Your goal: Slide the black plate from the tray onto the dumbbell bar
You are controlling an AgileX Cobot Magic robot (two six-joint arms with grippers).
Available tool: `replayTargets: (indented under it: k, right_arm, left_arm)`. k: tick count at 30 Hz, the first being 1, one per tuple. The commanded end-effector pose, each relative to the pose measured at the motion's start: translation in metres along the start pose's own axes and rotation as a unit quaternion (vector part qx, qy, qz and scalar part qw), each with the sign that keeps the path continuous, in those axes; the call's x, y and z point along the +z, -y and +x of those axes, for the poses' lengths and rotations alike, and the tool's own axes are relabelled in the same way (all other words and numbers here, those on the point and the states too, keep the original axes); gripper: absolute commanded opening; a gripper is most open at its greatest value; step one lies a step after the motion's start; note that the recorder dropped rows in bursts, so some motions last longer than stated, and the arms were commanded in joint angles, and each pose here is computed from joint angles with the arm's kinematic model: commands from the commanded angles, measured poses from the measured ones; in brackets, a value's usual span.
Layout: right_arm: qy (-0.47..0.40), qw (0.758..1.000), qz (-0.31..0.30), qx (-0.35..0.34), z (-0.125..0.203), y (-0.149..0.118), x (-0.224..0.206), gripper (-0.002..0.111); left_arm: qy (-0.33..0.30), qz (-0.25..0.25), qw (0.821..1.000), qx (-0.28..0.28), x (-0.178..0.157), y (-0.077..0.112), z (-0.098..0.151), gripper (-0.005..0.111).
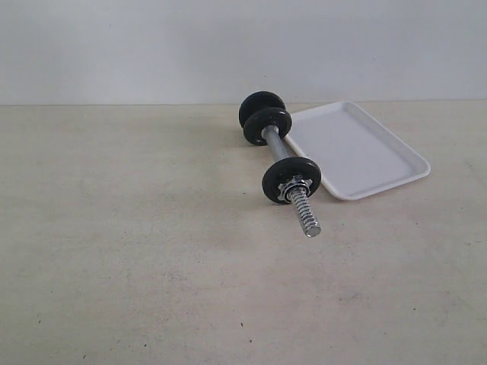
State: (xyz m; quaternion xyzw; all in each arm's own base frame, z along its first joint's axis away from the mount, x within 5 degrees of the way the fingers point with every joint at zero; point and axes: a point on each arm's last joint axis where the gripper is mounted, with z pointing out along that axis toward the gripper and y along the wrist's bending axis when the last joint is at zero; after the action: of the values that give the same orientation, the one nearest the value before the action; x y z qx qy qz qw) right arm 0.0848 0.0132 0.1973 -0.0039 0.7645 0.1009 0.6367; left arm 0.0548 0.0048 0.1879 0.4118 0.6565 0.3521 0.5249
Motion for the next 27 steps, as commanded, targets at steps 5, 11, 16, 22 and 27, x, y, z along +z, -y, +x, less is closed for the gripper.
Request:
replayTargets:
  k: [5,11,16,22,27]
  right_arm:
    - [0.058,0.994,0.089,0.023,-0.007,0.016,-0.010,0.000]
    - [0.103,0.987,0.119,-0.020,-0.010,0.016,-0.025,0.000]
    - [0.087,0.992,0.085,-0.042,-0.007,0.009,-0.025,0.000]
    - [0.086,0.992,0.084,-0.046,-0.007,0.009,-0.025,0.000]
    - [0.052,0.993,0.075,-0.076,-0.001,0.007,-0.024,0.000]
  left_arm:
    - [-0.038,-0.025,0.999,-0.014,0.000,-0.002,0.004,0.004]
    - [-0.038,-0.025,0.999,-0.014,0.000,-0.002,0.004,0.004]
    - [0.005,-0.027,0.981,-0.194,0.000,-0.003,-0.003,0.004]
    - [-0.014,0.017,0.918,-0.396,0.000,0.006,-0.002,0.004]
    - [-0.006,0.008,0.888,-0.459,0.000,0.004,-0.002,0.004]
